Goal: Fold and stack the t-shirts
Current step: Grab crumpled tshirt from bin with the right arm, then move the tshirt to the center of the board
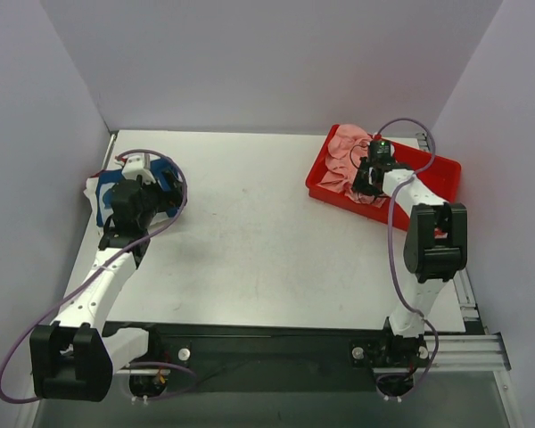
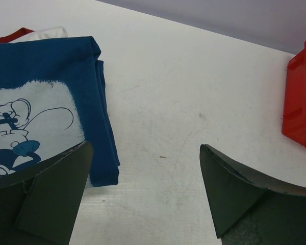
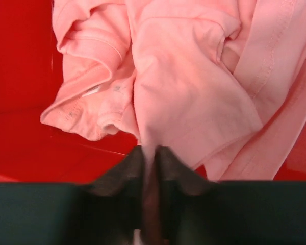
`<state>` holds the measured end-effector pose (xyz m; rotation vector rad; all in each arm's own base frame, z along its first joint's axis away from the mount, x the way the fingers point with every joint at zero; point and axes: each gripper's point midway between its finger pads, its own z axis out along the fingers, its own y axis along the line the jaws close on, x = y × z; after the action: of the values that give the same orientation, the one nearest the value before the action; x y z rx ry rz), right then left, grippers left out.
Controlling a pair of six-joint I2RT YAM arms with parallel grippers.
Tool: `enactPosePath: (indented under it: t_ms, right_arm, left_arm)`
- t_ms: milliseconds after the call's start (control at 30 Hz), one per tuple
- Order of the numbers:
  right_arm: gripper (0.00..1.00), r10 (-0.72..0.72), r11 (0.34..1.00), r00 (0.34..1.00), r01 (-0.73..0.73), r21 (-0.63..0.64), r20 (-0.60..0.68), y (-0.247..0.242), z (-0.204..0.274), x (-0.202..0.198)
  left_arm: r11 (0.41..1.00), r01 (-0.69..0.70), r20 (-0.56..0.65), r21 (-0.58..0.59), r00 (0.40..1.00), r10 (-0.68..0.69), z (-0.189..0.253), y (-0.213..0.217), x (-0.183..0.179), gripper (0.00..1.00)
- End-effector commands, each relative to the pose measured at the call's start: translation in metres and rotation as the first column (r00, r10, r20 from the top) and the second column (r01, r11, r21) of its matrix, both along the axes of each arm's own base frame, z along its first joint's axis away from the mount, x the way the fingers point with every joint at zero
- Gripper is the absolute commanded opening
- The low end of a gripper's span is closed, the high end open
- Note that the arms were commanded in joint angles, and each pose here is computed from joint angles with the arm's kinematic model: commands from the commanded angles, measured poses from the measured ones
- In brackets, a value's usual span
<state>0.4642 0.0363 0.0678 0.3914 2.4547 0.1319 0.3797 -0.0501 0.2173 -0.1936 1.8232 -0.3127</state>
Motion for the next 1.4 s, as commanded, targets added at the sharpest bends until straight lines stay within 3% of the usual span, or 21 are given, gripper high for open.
enactPosePath:
  t_ms: [0,33,233,433,600,733,900,967,1000,1067,1133,1267,1367]
  right_arm:
    - [0.08,-0.01,1.0,0.995,0.01,0.005,0.099,-0.003,0.048,0.008]
    - [0.0,-0.014,1.0,0.991,0.014,0.001,0.136,-0.005,0.064,0.008]
    - [0.0,0.001,1.0,0.954,-0.005,0.012,0.301,-0.003,0.141,-0.002]
    - [0.0,0.09,0.994,0.853,-0.109,0.008,0.514,0.035,0.243,-0.03]
    - [0.0,0.222,0.968,0.715,-0.246,-0.059,0.663,0.087,0.323,-0.067]
    - [0.0,0.301,0.925,0.559,-0.37,-0.092,0.773,0.129,0.387,-0.098]
    - [0.0,0.387,0.82,0.329,-0.55,-0.158,0.861,0.189,0.459,-0.136]
    - [0.0,0.412,0.775,0.274,-0.607,-0.176,0.869,0.213,0.472,-0.142]
    - [0.0,0.407,0.756,0.204,-0.623,-0.202,0.89,0.216,0.498,-0.152]
    - [0.0,0.431,0.728,0.17,-0.646,-0.23,0.886,0.234,0.506,-0.154]
    - [0.0,0.426,0.707,0.082,-0.651,-0.275,0.901,0.243,0.536,-0.172]
    - [0.0,0.419,0.696,0.012,-0.647,-0.313,0.908,0.261,0.558,-0.183]
    - [0.0,0.424,0.69,0.024,-0.656,-0.306,0.905,0.269,0.55,-0.186]
  left_arm:
    - [1.0,-0.002,0.082,0.006,0.997,0.002,0.028,0.001,0.01,0.97]
    - [1.0,-0.002,0.081,0.006,0.997,0.002,0.027,0.001,0.01,0.97]
    - [1.0,0.004,0.081,0.005,0.997,-0.004,0.026,0.0,0.011,0.97]
    - [1.0,0.021,0.085,0.002,0.996,-0.021,0.026,-0.003,0.013,0.97]
    - [1.0,0.027,0.096,0.0,0.995,-0.027,0.028,-0.004,0.011,0.97]
    - [0.999,0.035,0.116,-0.001,0.993,-0.034,0.031,-0.005,0.008,0.97]
    - [0.999,0.054,0.143,-0.004,0.988,-0.053,0.038,-0.009,0.005,0.97]
    - [0.997,0.071,0.144,-0.005,0.987,-0.07,0.038,-0.012,0.004,0.97]
    - [0.997,0.076,0.147,-0.006,0.986,-0.074,0.039,-0.013,0.004,0.97]
    - [0.997,0.082,0.146,-0.005,0.986,-0.08,0.039,-0.014,0.004,0.97]
    - [0.996,0.085,0.149,-0.004,0.985,-0.084,0.04,-0.015,0.003,0.97]
    - [0.996,0.09,0.153,-0.003,0.984,-0.088,0.041,-0.015,0.001,0.97]
    - [0.996,0.086,0.156,-0.001,0.984,-0.084,0.041,-0.014,0.0,0.97]
